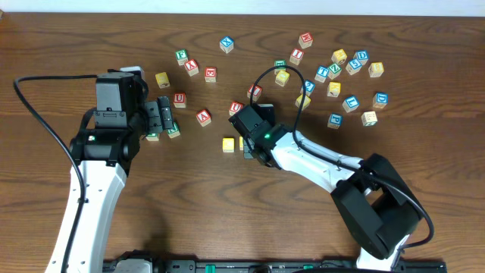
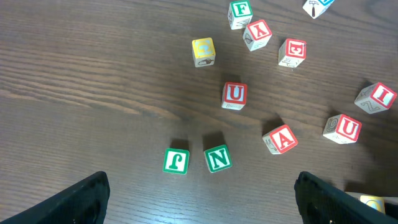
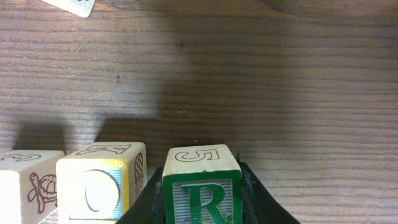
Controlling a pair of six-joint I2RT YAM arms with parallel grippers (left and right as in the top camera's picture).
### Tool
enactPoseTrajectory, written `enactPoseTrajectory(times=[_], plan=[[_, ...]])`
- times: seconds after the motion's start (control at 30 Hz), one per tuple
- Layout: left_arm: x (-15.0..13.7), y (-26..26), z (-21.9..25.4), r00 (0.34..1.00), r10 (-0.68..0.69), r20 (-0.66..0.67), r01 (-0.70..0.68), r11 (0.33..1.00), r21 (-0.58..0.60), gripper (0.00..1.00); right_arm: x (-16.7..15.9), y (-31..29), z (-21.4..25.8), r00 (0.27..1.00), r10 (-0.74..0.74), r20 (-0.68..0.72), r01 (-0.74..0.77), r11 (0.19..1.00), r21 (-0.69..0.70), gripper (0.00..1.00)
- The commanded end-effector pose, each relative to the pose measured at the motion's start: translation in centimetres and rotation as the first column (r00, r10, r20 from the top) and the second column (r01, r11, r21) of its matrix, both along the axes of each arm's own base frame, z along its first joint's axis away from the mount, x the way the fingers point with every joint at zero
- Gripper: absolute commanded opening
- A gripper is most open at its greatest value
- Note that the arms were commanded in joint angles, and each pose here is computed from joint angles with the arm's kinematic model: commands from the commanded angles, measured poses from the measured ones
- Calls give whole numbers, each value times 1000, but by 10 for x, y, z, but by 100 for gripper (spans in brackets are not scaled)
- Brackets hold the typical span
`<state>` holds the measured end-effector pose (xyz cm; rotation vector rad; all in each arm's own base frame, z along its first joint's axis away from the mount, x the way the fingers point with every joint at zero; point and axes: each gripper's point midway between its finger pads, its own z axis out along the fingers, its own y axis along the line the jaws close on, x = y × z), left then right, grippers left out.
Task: Spell out CORL
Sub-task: 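Lower and align the R block to the right of the O block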
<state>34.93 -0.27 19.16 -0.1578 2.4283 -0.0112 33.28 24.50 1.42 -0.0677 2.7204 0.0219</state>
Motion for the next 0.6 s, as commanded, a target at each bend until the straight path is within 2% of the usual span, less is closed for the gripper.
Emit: enactPoseTrajectory(times=[0.0, 0.33, 0.57], plan=[[1, 2, -2, 1000, 6, -5, -6, 1000, 8, 93, -5, -3, -16, 1000, -12, -18, 11, 999, -35, 1], [1, 2, -2, 1000, 6, -5, -6, 1000, 8, 93, -5, -1, -18, 1000, -9, -16, 9, 999, -33, 1], [1, 2, -2, 1000, 6, -5, -6, 1000, 8, 93, -4, -1, -17, 1000, -9, -16, 9, 999, -33, 18]])
